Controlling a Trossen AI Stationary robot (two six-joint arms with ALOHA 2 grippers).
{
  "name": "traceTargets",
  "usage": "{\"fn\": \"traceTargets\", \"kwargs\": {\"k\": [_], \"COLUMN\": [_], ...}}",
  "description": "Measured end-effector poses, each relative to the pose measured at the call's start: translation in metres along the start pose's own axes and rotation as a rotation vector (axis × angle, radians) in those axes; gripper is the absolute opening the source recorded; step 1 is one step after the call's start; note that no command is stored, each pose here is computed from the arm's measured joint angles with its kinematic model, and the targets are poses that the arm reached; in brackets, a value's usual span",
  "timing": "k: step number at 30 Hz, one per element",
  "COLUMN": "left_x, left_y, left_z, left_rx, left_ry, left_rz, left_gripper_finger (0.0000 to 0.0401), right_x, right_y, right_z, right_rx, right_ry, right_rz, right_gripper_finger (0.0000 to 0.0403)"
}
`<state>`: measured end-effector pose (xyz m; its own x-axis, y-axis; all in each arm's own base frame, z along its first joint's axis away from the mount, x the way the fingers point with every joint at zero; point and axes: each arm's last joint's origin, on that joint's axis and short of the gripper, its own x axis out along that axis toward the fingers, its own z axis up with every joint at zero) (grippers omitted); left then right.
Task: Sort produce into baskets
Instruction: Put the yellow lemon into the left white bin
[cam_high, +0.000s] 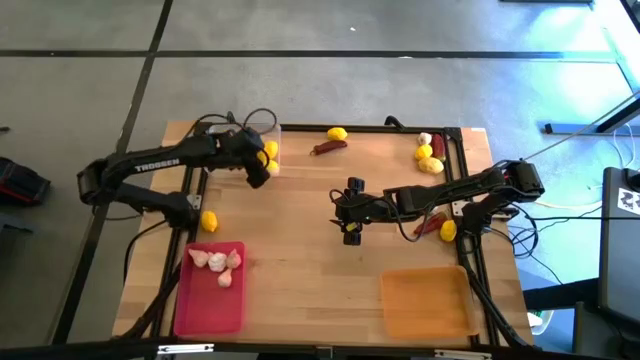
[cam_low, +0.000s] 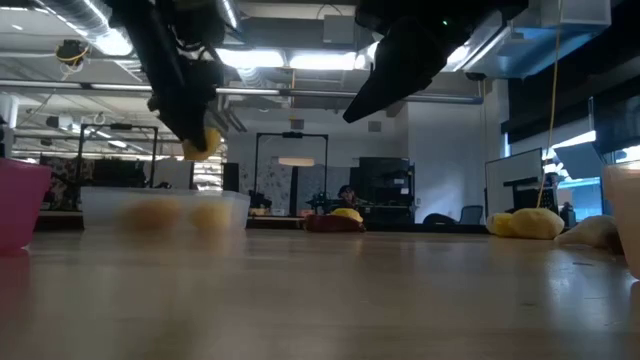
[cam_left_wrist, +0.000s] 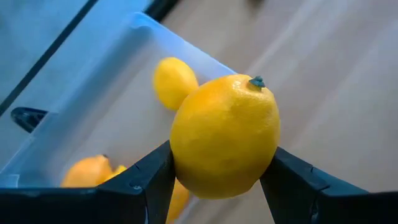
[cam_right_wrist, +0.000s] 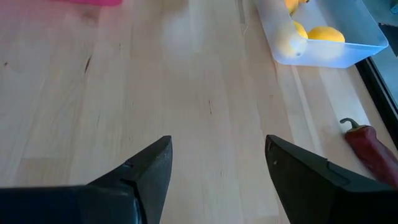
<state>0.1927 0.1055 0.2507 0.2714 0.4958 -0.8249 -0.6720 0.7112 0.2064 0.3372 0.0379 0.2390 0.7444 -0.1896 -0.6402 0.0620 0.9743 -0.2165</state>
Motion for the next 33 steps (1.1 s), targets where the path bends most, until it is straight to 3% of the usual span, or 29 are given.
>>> {"fn": "traceTargets", "kwargs": {"k": [7, 17, 33], "left_x": [0.031, 0.069, 0.074], "left_y": [0.021, 0.024, 0.022], "left_z": [0.003, -0.010, -0.010], "left_rx": [-0.106, -0.067, -0.058], "left_ry": [0.028, 0.129, 0.144], "left_rz": [0.066, 0.091, 0.096], "left_gripper_finger": [0.0203, 0.0220, 0.0304], "right_x": [0.000, 0.000, 0.000], "right_y": [0.000, 0.000, 0.000], "right_z": [0.000, 0.000, 0.000], "right_rx": [0.000, -0.001, -0.001], "right_ry": [0.000, 0.001, 0.001], "right_rz": [0.000, 0.000, 0.000], "right_gripper_finger": [0.0250, 0.0250, 0.0250]}}
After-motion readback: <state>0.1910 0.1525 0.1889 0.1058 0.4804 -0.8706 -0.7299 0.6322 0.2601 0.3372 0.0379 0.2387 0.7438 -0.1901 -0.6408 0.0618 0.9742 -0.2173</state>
